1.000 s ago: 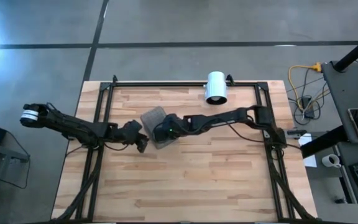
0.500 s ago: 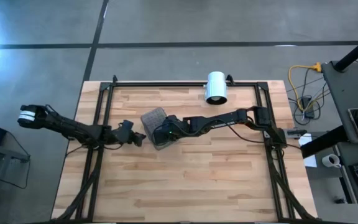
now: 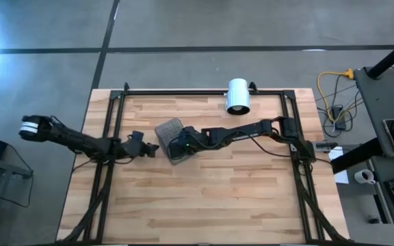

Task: Pick & place school supplies into a supply box
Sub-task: Close the black supply box

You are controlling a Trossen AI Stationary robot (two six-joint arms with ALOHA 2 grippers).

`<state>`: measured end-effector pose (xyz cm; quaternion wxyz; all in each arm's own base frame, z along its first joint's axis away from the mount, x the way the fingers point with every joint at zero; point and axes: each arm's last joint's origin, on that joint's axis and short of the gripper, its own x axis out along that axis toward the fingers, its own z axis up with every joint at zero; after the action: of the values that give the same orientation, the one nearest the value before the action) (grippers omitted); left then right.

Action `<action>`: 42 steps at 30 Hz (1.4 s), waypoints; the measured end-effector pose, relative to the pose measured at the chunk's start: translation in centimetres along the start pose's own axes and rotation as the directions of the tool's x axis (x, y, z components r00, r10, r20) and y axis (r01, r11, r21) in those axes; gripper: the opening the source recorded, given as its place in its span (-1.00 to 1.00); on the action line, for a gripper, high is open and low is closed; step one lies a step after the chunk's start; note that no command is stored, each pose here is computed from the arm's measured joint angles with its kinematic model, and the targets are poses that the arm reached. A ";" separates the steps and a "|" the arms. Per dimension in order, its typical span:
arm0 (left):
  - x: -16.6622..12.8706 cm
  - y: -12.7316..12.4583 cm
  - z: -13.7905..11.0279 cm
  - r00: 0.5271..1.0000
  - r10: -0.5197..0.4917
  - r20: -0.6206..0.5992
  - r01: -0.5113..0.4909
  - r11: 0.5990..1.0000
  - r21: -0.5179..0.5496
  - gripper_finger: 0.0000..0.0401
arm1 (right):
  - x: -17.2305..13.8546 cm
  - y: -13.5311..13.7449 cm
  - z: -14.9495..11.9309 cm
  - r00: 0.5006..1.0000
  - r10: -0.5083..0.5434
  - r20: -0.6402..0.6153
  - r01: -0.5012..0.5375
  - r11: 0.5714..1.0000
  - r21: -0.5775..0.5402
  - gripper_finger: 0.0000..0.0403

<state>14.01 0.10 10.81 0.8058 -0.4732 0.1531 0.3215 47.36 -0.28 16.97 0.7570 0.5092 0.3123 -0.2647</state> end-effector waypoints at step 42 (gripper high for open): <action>1.5 -2.1 0.5 0.999 -0.036 0.035 0.035 0.999 0.023 -0.54 | -0.1 0.0 -0.5 0.999 -0.002 -0.046 0.001 1.000 -0.024 -0.64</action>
<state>16.46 0.41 11.65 0.8192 -0.4609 0.1343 0.3137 47.23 0.20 16.91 0.7554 0.5060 0.3330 -0.2496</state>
